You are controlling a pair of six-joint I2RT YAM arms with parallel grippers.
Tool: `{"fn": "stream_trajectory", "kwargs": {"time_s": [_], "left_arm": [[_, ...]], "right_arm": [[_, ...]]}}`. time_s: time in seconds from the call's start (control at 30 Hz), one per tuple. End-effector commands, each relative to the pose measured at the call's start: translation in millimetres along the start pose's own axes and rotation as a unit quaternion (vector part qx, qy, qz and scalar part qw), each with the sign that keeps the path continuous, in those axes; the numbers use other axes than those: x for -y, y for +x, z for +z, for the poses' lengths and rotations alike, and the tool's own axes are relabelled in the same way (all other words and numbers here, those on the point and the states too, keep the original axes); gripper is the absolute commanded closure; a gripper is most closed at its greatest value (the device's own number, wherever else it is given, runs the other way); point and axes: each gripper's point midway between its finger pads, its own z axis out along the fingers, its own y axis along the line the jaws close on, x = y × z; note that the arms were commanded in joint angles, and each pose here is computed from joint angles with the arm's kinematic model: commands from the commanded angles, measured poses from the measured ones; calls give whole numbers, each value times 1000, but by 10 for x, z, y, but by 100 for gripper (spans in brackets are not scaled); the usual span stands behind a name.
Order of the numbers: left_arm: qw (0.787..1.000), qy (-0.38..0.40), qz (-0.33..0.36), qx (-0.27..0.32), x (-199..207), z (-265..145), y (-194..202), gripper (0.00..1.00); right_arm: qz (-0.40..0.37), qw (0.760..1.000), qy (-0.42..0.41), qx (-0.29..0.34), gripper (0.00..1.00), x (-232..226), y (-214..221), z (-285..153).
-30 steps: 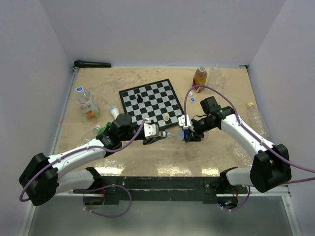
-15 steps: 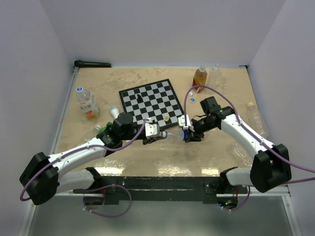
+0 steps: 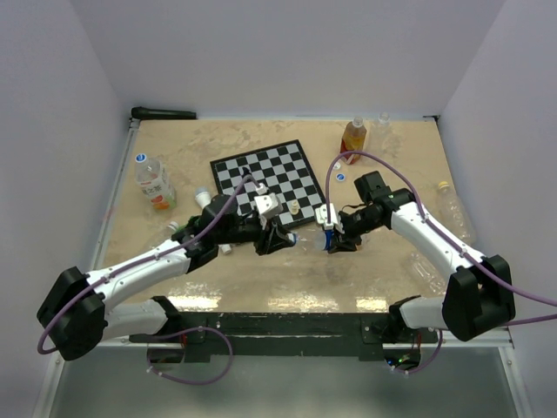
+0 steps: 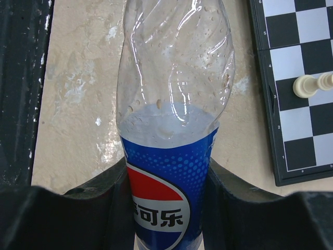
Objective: Unscrew the bottle caps
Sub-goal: Unscrew the bottle cap from the plastic bottle.
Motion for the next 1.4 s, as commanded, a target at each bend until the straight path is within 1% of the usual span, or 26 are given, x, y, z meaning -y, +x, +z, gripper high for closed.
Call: {"fn": "stream_trajectory", "kwargs": {"time_s": [0.0, 0.07, 0.2, 0.3, 0.43, 0.47, 0.5, 0.53, 0.6, 0.67, 0.73, 0.8, 0.93, 1.03, 1.07, 1.1, 1.17, 1.2, 1.23, 1.27, 1.3, 1.37], "left_arm": [[986, -33, -154, 51, 62, -61, -346, 100], [977, -60, -198, 57, 12, -99, -355, 100], [953, -111, -280, 42, -99, -111, -323, 100], [947, -135, -288, 42, -161, -139, -354, 100], [954, -146, -258, 51, -201, -192, -390, 100], [956, -141, -251, 52, -181, -198, -400, 95], [960, -137, -240, 52, -173, -201, -400, 83], [962, -131, -232, 55, -156, -206, -429, 67], [965, -129, -221, 53, -151, -214, -423, 47], [968, -128, -207, 54, -147, -227, -439, 35], [972, -130, -187, 55, -158, -253, -464, 27], [976, -129, -165, 54, -153, -283, -470, 22], [988, -127, -70, 52, -147, -387, -516, 17], [992, -116, 30, 48, -120, -468, -570, 14], [993, -103, 58, 30, -88, -488, -483, 13], [990, -88, 104, 23, -64, -494, -453, 13], [984, -52, 170, 22, 17, -486, -386, 13], [973, -26, 225, 36, 78, -470, -408, 13], [963, -4, 266, 36, 121, -453, -335, 10], [952, 7, 303, 38, 132, -438, -286, 10], [943, 6, 330, 41, 110, -424, -290, 9], [937, -8, 348, 36, 23, -391, -274, 9]], "right_arm": [[-28, 999, 10, 22, 100, 93, -166, -27], [-28, 999, 10, 22, 100, 93, -166, -27], [-29, 999, 11, 21, 100, 97, -164, -28], [-27, 999, 11, 21, 100, 97, -161, -25], [-28, 999, 11, 21, 100, 94, -163, -28], [-28, 999, 11, 21, 100, 97, -164, -28], [-29, 999, 11, 21, 100, 97, -164, -28], [-28, 999, 11, 21, 100, 97, -164, -28], [-29, 999, 11, 21, 100, 95, -167, -25], [-29, 999, 10, 21, 100, 92, -166, -25], [-28, 999, 10, 21, 100, 88, -164, -25], [-28, 999, 10, 21, 100, 88, -165, -25], [-27, 999, 9, 20, 100, 88, -155, -22], [-29, 999, 9, 20, 100, 90, -159, -20], [-29, 999, 7, 20, 100, 87, -159, -15], [-30, 999, 7, 20, 100, 85, -164, -15], [-30, 999, 7, 20, 100, 85, -167, -17], [-30, 999, 7, 20, 100, 83, -170, -15], [-30, 999, 7, 20, 100, 81, -166, -17], [-31, 999, 7, 21, 100, 79, -171, -17], [-31, 999, 8, 21, 100, 83, -175, -20], [-31, 999, 7, 21, 100, 76, -174, -15]]}}
